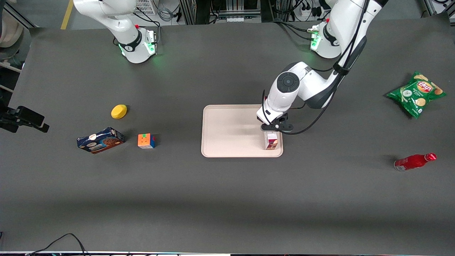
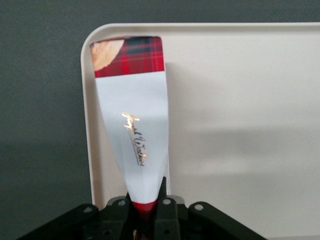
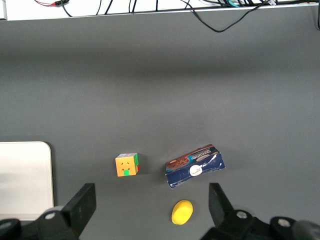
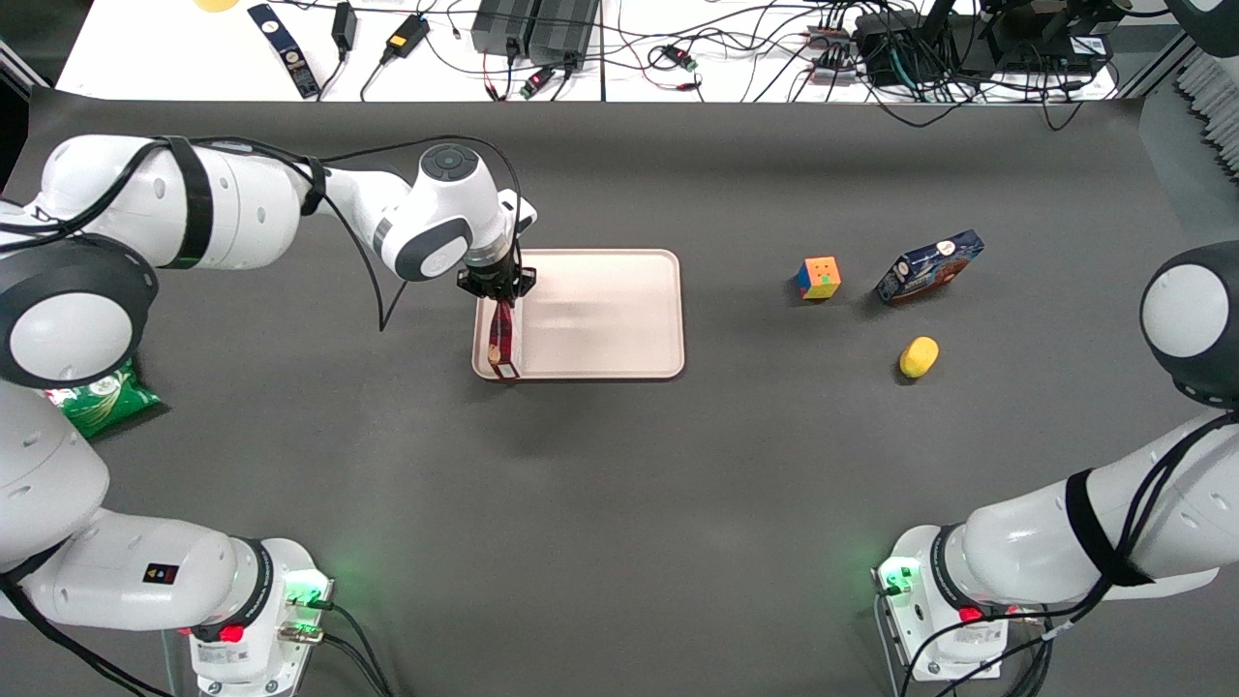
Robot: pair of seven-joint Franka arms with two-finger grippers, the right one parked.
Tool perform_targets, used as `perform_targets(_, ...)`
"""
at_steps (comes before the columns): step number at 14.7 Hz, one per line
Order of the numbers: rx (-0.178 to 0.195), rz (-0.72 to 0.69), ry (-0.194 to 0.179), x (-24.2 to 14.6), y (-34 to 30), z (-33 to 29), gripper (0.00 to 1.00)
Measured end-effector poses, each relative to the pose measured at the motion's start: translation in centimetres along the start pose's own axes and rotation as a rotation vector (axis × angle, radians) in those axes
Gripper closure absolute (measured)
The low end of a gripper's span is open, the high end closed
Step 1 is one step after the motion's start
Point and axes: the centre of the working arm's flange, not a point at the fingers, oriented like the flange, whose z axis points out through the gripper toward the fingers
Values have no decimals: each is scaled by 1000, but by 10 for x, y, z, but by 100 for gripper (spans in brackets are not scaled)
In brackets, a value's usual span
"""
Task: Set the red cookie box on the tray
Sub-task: 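Lower the cookie box onto the tray with the left gripper, then open the left gripper and release the box on the tray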
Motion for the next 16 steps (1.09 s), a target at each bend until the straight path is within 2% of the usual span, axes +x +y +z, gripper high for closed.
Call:
perform_targets(7,3,-14,0,13,-7,9,84)
perform_targets(8,3,-14,2,15,-8,9,79)
perform_targets(12,1,-15,10,20,-8,8,39)
perform_targets(15,-14,-27,39,34,-4,-6,8)
perform_targets(16,-12,-33,45,41,-4,-13,1)
